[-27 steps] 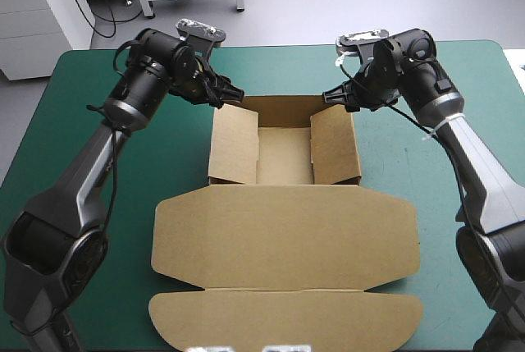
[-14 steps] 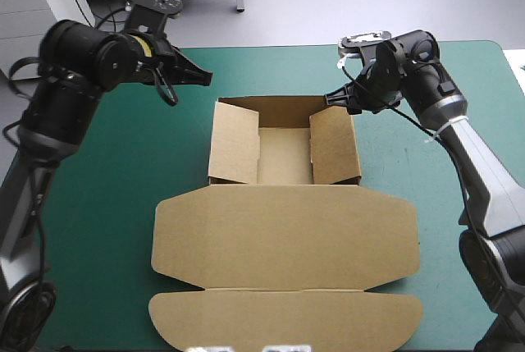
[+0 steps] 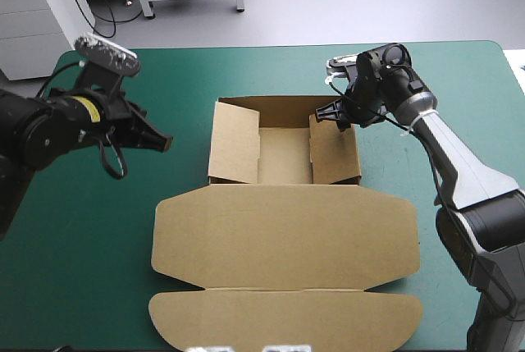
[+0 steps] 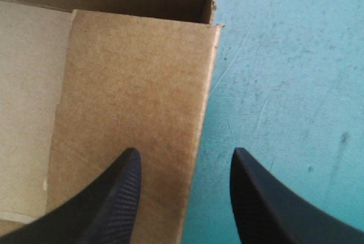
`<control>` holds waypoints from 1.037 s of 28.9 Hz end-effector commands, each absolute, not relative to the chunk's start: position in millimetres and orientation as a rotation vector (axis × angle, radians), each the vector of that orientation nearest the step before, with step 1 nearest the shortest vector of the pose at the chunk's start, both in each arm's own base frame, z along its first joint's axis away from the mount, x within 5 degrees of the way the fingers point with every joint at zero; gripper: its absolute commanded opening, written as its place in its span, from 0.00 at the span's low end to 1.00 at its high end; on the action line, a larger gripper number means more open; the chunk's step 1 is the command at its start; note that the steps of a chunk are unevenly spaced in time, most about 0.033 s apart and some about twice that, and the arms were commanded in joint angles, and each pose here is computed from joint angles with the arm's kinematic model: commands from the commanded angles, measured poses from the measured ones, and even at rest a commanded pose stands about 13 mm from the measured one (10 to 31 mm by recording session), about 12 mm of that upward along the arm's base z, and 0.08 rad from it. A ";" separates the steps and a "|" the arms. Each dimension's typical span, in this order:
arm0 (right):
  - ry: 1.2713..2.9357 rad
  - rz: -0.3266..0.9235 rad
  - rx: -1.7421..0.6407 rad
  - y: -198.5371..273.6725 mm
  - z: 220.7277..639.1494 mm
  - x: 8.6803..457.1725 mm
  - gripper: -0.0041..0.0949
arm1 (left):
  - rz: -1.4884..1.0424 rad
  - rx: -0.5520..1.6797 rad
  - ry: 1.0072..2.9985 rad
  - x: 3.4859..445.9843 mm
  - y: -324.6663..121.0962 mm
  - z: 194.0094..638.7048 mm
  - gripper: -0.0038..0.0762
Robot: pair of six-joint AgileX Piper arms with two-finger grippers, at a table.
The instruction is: Fold the box
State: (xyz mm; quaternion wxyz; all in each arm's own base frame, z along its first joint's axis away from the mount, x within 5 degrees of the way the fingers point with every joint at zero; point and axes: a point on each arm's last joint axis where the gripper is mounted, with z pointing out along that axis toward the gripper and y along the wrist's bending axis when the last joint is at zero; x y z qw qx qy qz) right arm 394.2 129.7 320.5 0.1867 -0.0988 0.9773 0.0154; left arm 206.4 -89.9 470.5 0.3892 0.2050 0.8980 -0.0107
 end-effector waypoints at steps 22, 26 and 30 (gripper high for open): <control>2.785 0.199 -0.284 141.4 304.3 401.4 0.03 | 0.063 0.515 2.424 77.9 -19.1 316.7 0.04; 2.786 0.199 -0.271 141.2 304.3 401.5 0.03 | 0.052 0.458 2.420 64.2 -11.1 299.6 0.04; 2.786 0.180 -0.239 128.9 305.1 405.0 0.03 | 0.055 0.456 2.409 52.3 -4.5 284.0 0.04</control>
